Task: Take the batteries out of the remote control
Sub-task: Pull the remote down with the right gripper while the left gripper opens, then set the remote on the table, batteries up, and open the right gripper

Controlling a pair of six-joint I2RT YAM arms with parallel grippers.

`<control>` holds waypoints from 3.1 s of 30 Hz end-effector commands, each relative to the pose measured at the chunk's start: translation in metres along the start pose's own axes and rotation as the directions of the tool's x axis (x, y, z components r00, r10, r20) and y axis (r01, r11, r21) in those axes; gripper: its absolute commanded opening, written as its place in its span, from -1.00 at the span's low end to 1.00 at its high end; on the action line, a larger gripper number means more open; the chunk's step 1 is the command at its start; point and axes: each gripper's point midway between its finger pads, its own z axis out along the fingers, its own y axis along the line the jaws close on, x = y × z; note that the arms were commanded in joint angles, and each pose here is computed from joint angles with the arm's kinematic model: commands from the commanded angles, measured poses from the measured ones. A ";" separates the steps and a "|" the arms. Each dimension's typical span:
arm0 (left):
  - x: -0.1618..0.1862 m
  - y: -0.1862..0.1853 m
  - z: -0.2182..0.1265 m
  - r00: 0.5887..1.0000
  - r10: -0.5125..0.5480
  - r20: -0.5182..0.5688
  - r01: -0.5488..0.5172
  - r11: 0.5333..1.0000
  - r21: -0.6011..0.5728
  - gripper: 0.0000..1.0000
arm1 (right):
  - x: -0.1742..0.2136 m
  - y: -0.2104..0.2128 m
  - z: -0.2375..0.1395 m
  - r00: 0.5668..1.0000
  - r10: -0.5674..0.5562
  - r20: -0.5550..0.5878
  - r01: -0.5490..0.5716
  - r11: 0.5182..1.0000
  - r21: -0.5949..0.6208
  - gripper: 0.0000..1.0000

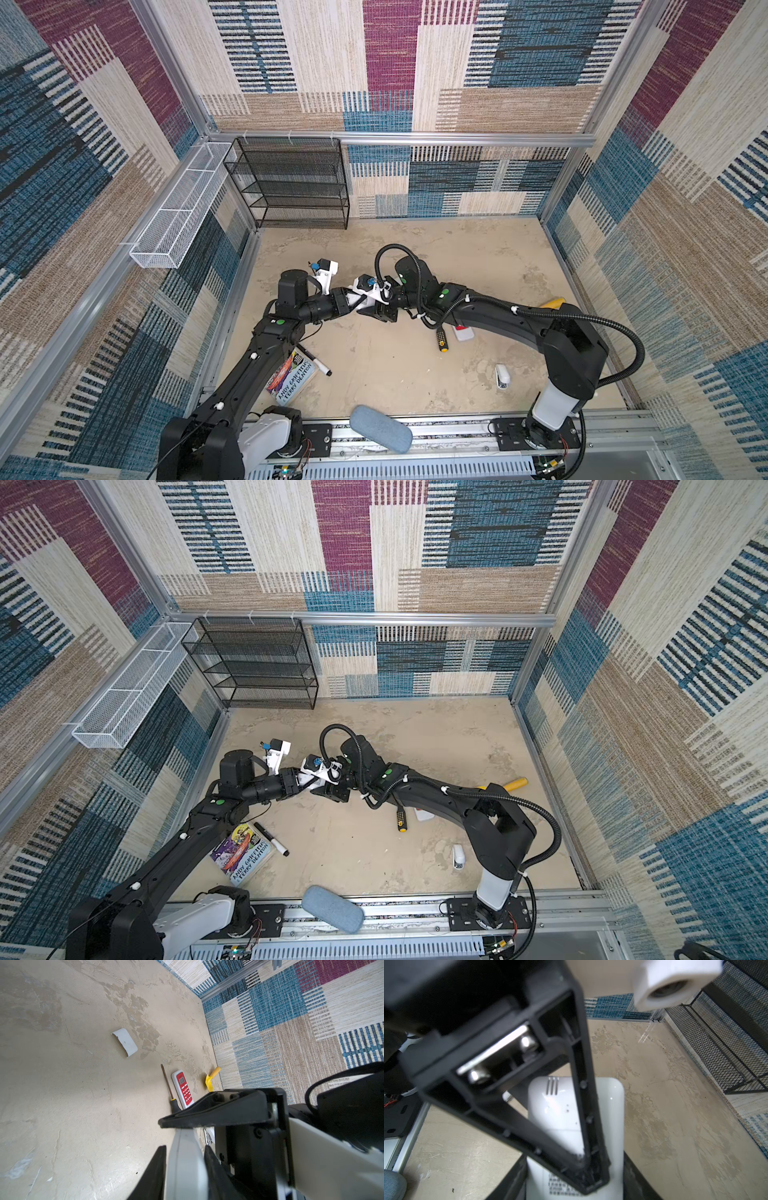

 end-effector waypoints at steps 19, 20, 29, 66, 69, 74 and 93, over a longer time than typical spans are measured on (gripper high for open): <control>0.013 0.073 -0.046 0.997 -0.055 0.050 0.072 0.870 -0.487 0.99 | 0.074 -0.010 0.017 0.981 0.110 -0.159 -0.102 0.993 0.059 -0.20; 0.013 0.080 -0.053 0.996 -0.064 0.058 0.085 0.842 -0.533 0.99 | 0.083 -0.009 0.020 0.976 0.116 -0.186 -0.107 0.993 0.058 -0.20; 0.009 0.084 -0.069 0.992 -0.049 0.118 0.110 0.802 -0.587 0.98 | 0.149 0.003 0.038 0.912 0.181 -0.368 -0.174 0.983 0.052 -0.20; 0.015 0.090 -0.063 0.998 -0.033 0.059 0.062 0.804 -0.592 0.92 | 0.207 0.019 0.050 0.827 0.140 -0.545 -0.187 0.982 -0.031 0.27; 0.016 0.091 -0.062 0.998 -0.033 0.057 0.060 0.805 -0.591 0.92 | 0.211 0.019 0.049 0.820 0.132 -0.557 -0.178 0.984 -0.029 0.34; 0.015 0.089 -0.063 0.998 -0.028 0.054 0.054 0.806 -0.589 0.92 | 0.213 0.016 0.043 0.813 0.123 -0.568 -0.156 0.988 -0.010 0.43; 0.011 0.081 -0.057 0.997 -0.032 0.065 0.062 0.836 -0.546 0.91 | 0.227 -0.018 -0.012 0.767 0.188 -0.613 -0.063 0.974 0.219 0.62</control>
